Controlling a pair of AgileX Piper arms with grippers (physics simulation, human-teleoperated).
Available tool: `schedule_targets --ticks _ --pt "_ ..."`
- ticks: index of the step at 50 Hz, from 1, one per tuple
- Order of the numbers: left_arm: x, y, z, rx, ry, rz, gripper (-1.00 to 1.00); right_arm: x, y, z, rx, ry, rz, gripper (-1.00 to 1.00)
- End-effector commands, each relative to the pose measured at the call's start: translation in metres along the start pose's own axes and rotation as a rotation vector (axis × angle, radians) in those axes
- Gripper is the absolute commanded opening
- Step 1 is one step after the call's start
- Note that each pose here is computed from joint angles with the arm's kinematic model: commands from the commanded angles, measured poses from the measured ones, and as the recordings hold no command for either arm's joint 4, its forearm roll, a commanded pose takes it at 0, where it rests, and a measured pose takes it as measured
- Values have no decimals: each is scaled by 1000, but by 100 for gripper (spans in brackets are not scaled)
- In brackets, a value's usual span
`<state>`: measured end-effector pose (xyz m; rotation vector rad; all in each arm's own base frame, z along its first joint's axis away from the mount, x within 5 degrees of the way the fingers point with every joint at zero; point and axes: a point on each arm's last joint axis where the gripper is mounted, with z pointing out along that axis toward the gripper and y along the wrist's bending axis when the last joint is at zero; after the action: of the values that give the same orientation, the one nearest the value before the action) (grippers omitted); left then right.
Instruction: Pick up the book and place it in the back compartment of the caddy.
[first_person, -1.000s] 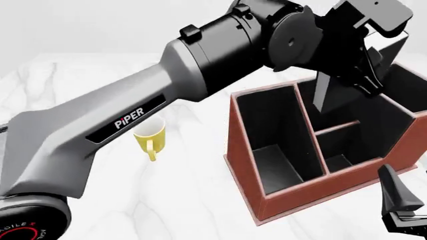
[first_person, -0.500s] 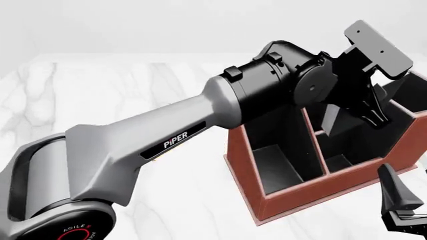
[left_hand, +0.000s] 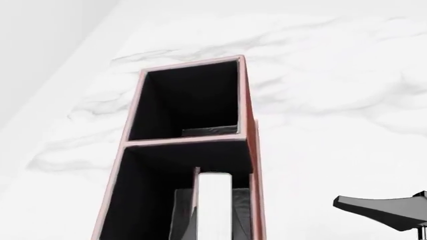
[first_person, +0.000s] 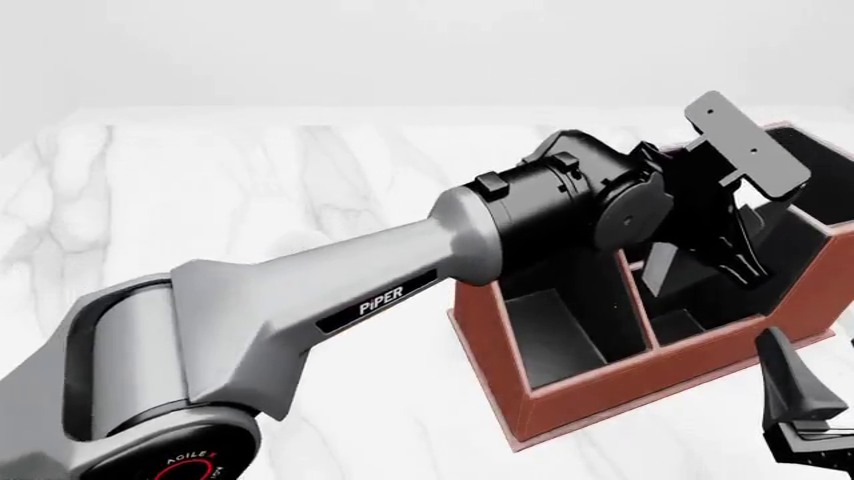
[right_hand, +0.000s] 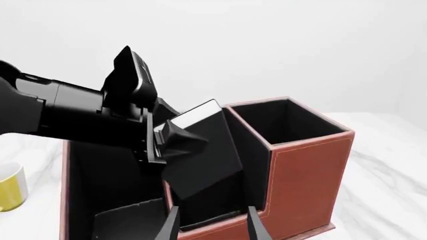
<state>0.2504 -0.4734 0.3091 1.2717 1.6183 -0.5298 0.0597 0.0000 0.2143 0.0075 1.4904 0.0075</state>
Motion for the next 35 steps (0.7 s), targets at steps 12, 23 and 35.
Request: schedule_targets --ticks 12,23,35 --pt "11 1 15 -12 -15 -2 -100 0 0 1 1 3 5 100" --pt "11 -12 16 6 -29 7 -100 0 0 0 0 3 7 100" --pt "24 4 32 -21 -11 -5 -100 0 0 0 -1 2 8 100"
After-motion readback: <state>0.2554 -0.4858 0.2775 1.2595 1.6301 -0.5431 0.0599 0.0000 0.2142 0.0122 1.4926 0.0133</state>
